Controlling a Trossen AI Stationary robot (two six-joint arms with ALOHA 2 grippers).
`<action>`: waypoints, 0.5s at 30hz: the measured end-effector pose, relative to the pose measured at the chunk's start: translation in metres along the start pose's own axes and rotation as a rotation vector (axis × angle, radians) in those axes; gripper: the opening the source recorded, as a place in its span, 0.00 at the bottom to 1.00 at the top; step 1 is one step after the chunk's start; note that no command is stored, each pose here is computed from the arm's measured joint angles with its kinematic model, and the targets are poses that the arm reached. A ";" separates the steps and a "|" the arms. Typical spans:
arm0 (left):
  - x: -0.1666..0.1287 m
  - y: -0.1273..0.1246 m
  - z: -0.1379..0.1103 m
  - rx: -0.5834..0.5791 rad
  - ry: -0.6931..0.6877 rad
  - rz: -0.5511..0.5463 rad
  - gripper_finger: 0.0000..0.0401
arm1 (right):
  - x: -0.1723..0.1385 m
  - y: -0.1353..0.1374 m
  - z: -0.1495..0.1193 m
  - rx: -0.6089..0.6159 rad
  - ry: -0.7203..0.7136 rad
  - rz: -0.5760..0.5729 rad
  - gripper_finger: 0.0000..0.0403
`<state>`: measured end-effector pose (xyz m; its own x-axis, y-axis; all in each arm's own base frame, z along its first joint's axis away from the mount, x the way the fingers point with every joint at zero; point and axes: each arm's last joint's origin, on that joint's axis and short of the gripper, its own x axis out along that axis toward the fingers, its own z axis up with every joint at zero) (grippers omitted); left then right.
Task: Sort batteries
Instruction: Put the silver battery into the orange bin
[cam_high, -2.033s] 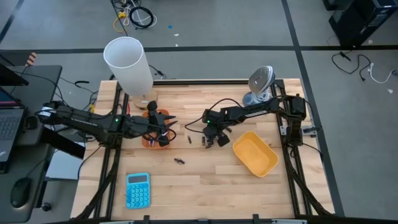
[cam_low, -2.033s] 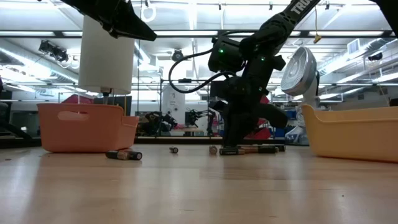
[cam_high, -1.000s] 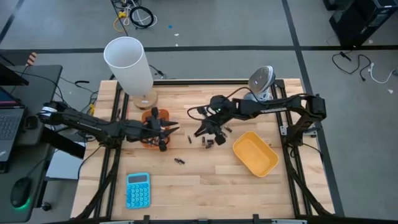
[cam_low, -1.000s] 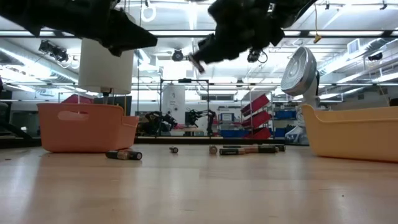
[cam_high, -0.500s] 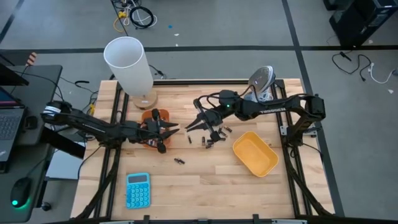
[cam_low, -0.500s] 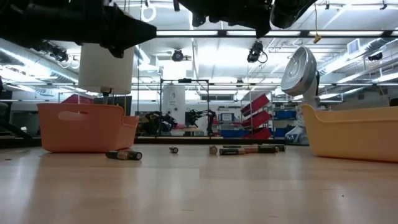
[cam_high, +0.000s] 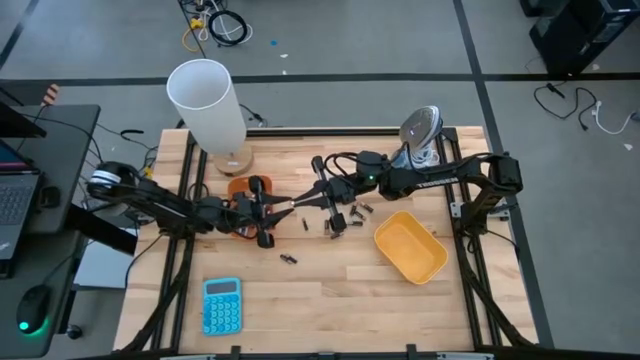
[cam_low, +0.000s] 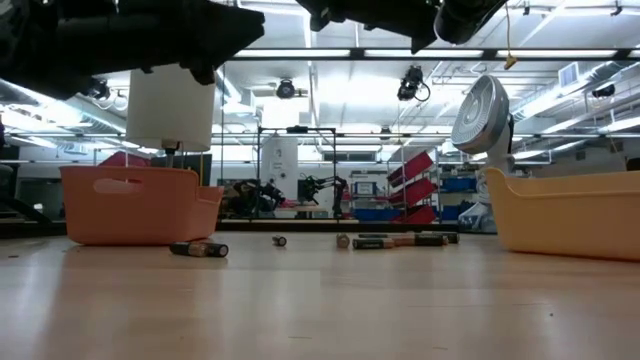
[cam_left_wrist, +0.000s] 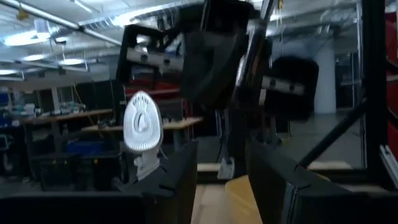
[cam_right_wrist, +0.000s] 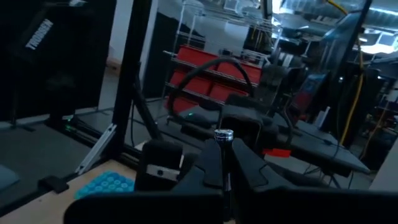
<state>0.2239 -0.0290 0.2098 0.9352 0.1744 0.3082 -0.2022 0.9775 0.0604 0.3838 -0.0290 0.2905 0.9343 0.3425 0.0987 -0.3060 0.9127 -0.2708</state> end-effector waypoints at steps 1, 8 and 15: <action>0.001 0.000 0.000 0.001 -0.009 0.002 0.35 | 0.000 0.000 0.000 0.000 0.000 -0.001 0.00; 0.022 -0.007 0.005 0.059 -0.033 0.005 0.35 | 0.000 0.000 0.000 0.026 0.004 -0.026 0.00; 0.029 -0.009 0.008 0.073 -0.034 0.005 0.35 | 0.000 0.000 -0.001 0.052 0.012 -0.025 0.00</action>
<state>0.2506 -0.0335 0.2257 0.9239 0.1744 0.3404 -0.2292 0.9650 0.1275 0.3843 -0.0286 0.2897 0.9438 0.3169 0.0933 -0.2911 0.9314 -0.2187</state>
